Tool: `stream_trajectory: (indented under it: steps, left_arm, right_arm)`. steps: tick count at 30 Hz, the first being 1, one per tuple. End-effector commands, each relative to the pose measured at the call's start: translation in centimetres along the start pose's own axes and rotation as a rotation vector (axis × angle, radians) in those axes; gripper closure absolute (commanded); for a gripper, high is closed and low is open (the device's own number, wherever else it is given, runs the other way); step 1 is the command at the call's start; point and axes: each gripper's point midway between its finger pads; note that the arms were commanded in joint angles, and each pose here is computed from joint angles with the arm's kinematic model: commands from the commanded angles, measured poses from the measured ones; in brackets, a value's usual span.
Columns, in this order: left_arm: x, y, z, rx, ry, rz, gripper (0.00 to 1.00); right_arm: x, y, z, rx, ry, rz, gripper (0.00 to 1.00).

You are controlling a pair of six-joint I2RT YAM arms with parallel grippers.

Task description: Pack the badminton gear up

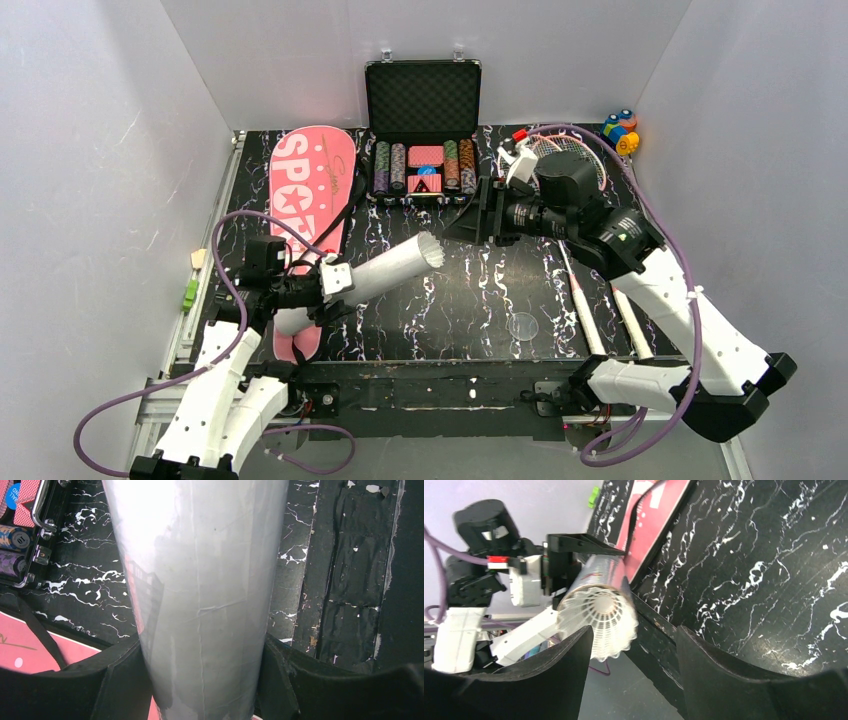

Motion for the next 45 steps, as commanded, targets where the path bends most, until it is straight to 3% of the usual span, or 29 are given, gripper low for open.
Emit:
stream_trajectory:
  steps: [1, 26, 34, 39, 45]
  left_arm:
    - [0.1, 2.7, -0.7, -0.069, -0.003, 0.049, 0.55]
    - [-0.3, 3.9, -0.9, -0.108, -0.026, 0.039, 0.54]
    - [-0.7, 2.3, -0.7, -0.07, -0.026, 0.053, 0.54]
    - [-0.7, 1.5, -0.6, -0.041, -0.021, 0.075, 0.54]
    - [-0.9, 0.1, -0.5, 0.001, -0.026, 0.099, 0.54]
  right_arm:
    - [-0.7, -0.3, 0.9, 0.012, -0.015, -0.022, 0.3]
    - [-1.3, -5.0, 5.9, 0.145, -0.132, -0.1, 0.31]
    - [-1.7, 0.1, -0.3, -0.073, -0.221, -0.089, 0.23]
    - [-4.6, 0.5, -4.1, -0.138, -0.31, -0.04, 0.19]
    - [-12.7, -4.8, -3.3, -0.029, -0.514, 0.115, 0.2]
Point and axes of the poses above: each gripper's point midway between its finger pads, its own z axis out along the fingers, its own x axis along the line the jaws close on, y = z × x, and after that the axes turned 7 degrees about -z, right-handed
